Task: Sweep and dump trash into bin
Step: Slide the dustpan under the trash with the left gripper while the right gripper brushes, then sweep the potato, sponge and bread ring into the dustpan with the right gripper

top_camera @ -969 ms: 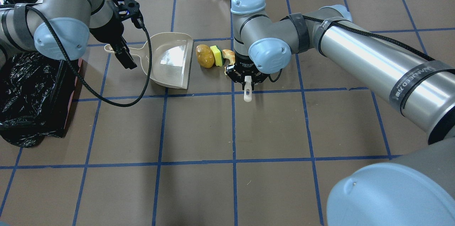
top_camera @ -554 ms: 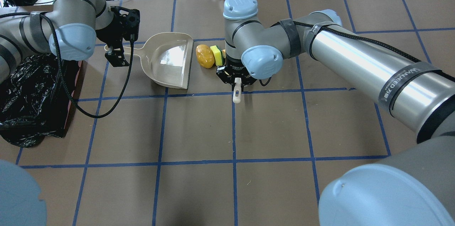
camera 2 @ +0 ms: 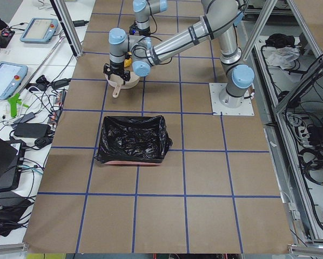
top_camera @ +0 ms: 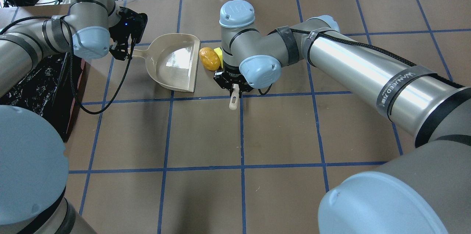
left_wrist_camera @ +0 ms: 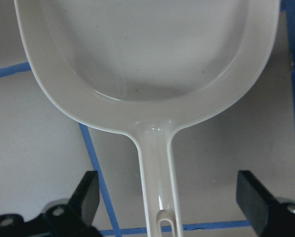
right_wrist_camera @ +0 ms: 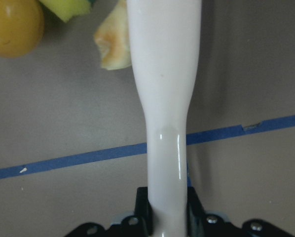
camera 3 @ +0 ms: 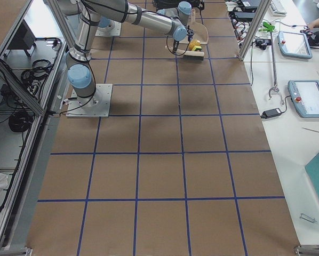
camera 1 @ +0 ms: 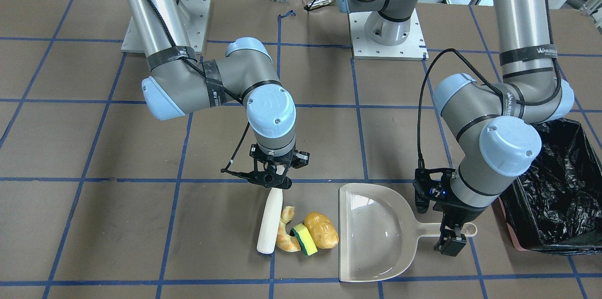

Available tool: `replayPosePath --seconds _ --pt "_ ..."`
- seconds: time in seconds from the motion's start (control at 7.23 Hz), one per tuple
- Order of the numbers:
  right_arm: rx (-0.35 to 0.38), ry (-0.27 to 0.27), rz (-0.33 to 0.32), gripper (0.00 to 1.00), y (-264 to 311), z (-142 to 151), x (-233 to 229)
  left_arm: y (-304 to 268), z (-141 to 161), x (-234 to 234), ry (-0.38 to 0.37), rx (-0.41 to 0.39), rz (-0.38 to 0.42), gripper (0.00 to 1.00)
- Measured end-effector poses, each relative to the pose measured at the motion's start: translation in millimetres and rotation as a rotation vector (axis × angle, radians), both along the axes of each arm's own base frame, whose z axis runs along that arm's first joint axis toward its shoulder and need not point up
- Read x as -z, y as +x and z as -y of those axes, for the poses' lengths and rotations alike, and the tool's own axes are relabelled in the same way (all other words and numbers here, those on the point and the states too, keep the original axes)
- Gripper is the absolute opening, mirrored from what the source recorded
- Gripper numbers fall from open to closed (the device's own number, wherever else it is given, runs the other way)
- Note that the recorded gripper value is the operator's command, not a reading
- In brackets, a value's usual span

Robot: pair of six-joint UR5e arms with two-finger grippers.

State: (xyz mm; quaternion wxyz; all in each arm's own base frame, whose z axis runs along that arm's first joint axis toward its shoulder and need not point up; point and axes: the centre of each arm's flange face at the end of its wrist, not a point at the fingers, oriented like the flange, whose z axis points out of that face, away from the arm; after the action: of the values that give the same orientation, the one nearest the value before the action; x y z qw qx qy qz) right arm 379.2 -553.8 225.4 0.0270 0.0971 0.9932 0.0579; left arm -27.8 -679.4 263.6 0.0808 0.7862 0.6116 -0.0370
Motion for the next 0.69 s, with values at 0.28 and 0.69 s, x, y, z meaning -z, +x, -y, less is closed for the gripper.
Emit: replayPosePath --seconds 0.28,0.69 --pt "0.032 -0.002 0.024 0.00 10.0 -0.1 -5.9 17.4 6.8 22.0 0.029 -0.041 -0.013 0.98" --pt "0.038 -0.004 0.033 0.00 20.8 -4.5 -9.2 28.3 6.0 34.5 0.077 -0.147 -0.036 0.98"
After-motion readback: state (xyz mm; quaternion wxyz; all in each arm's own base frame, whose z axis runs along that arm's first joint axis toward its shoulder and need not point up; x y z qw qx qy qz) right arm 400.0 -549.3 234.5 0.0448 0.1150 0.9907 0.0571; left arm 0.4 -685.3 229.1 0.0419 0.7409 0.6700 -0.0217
